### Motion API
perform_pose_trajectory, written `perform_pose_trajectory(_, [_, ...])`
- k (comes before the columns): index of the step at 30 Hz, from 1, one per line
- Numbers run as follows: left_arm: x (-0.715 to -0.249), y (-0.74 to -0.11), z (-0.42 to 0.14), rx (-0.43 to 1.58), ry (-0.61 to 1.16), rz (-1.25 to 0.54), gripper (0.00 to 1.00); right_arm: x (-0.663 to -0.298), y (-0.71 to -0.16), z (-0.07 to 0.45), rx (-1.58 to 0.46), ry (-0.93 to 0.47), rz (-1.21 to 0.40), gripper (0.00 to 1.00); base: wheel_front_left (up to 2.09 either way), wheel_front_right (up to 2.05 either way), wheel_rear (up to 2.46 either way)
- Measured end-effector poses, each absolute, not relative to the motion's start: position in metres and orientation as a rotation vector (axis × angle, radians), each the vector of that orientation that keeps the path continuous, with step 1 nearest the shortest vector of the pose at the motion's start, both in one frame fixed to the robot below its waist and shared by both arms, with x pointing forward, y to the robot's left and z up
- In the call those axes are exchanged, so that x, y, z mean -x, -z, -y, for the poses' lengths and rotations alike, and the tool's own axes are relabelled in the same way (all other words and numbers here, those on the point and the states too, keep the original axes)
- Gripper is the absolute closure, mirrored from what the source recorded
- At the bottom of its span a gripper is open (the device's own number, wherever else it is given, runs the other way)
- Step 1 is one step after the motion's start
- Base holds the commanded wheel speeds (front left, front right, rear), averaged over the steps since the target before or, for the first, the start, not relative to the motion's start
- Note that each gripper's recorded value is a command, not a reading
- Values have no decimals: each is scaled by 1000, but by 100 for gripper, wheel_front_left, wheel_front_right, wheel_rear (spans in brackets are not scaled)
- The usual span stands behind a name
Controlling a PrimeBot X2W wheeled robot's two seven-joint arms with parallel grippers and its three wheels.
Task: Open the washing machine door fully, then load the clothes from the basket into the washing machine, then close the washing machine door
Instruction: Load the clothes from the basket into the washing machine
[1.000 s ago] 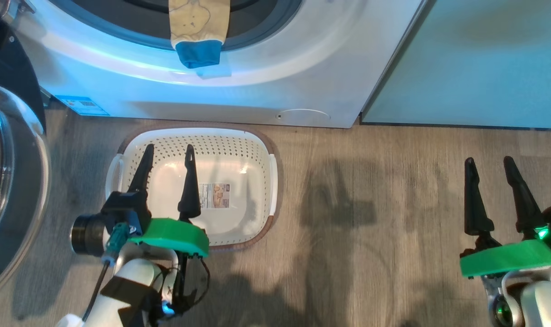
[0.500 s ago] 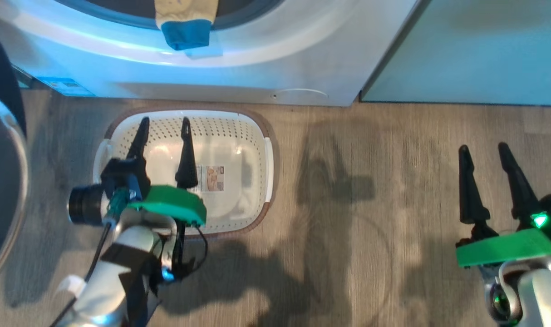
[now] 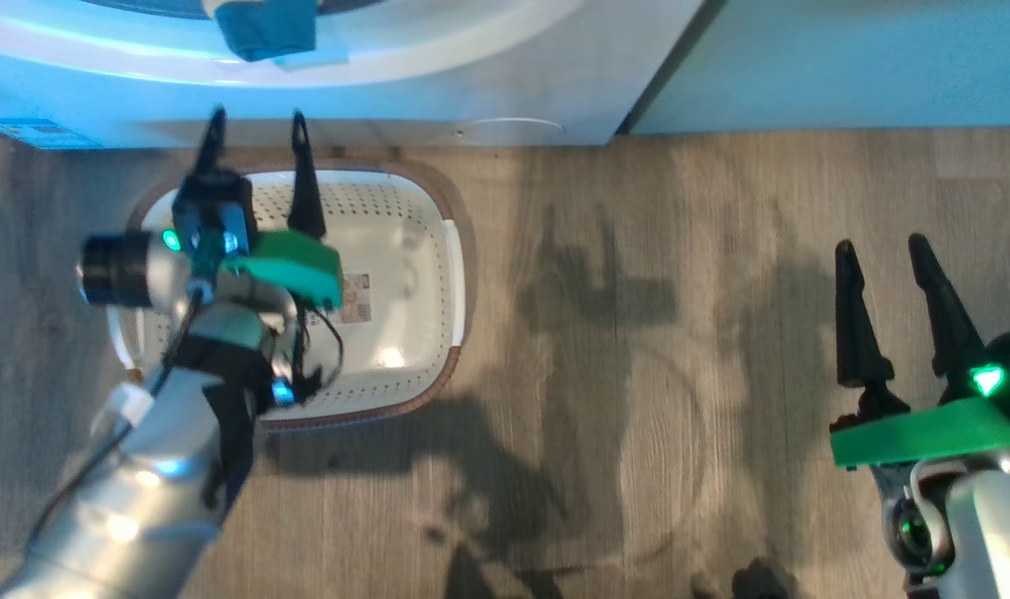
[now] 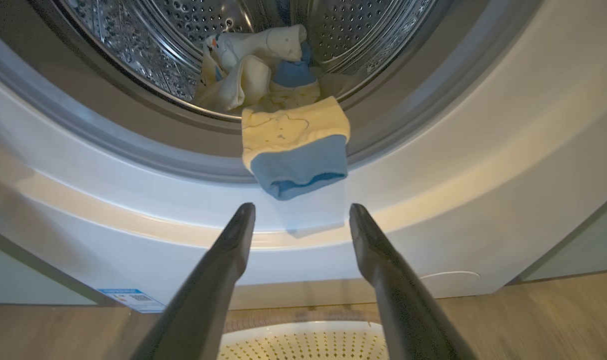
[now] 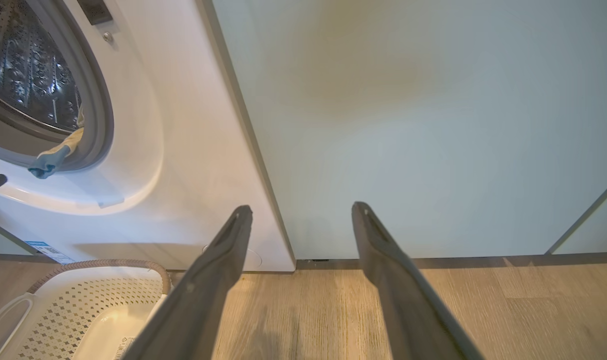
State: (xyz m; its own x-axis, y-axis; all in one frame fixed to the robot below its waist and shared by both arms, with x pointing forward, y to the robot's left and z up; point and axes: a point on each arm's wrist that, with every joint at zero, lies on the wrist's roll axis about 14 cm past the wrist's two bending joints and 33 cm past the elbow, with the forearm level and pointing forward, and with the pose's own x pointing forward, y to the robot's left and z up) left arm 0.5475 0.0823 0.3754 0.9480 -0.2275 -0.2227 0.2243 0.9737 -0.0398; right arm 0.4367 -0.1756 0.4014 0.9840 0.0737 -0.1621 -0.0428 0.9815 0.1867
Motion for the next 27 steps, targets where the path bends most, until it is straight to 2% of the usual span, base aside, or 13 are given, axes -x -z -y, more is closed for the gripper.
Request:
perform_pose_trajectory(13, [-603,-348,-70,-184,296,-231,0,-444,-389,191,-199,-9,-190,0,0,0,0])
perform_pose_trajectory(25, [-625,-340,-59,-310,340,-200,0,-450,-386,197,-225,11,-189,0,0,0,0])
perform_pose_trajectory(26, [-625,-339,-60,-312,339,-205,66,-449,-385,196,-226,10,-190,0,0,0,0])
perform_pose_trajectory(27, [-625,-338,-60,-313,339,-208,89,-449,-385,197,-227,11,-191,0,0,0,0])
